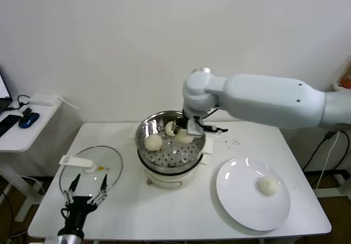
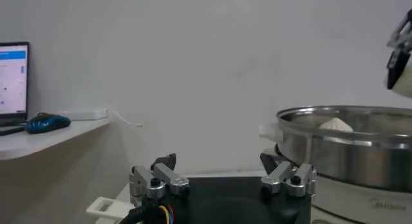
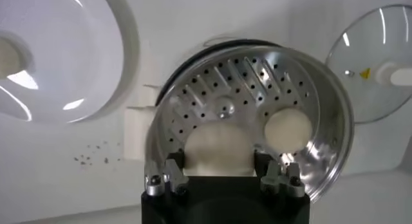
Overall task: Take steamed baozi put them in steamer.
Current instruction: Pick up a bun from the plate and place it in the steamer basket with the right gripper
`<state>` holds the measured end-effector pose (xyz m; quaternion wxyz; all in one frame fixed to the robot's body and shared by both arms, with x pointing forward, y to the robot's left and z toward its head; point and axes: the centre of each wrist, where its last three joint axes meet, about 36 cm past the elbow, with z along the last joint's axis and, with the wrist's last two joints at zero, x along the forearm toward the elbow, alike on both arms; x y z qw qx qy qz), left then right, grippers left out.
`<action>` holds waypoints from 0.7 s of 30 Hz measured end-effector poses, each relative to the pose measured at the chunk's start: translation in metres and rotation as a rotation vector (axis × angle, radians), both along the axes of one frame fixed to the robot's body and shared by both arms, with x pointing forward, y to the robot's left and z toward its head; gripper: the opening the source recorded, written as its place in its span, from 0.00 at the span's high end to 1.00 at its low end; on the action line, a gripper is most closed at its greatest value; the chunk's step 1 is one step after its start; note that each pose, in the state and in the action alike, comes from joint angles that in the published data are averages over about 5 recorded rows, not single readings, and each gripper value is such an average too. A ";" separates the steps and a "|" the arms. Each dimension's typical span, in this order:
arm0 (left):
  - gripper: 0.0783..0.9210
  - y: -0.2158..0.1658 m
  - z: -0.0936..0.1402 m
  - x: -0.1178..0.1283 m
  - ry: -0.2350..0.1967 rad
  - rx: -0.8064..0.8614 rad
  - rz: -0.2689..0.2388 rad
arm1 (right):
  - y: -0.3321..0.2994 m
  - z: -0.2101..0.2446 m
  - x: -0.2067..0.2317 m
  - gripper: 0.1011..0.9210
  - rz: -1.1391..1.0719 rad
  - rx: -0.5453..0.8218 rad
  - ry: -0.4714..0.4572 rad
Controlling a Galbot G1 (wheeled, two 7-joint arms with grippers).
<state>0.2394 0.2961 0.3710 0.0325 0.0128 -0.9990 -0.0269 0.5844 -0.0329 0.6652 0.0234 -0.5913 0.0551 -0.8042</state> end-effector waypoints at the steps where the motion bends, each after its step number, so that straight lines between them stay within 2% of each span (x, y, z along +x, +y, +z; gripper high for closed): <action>1: 0.12 0.000 0.000 0.000 0.001 0.000 0.001 | 0.005 -0.005 -0.001 0.28 0.010 -0.004 0.003; 11: 0.12 0.000 -0.001 0.001 0.001 -0.002 0.001 | 0.034 -0.043 -0.007 0.28 0.072 -0.031 0.041; 21: 0.12 -0.001 -0.002 0.004 0.000 -0.004 0.002 | 0.046 -0.062 -0.009 0.28 0.109 -0.044 0.050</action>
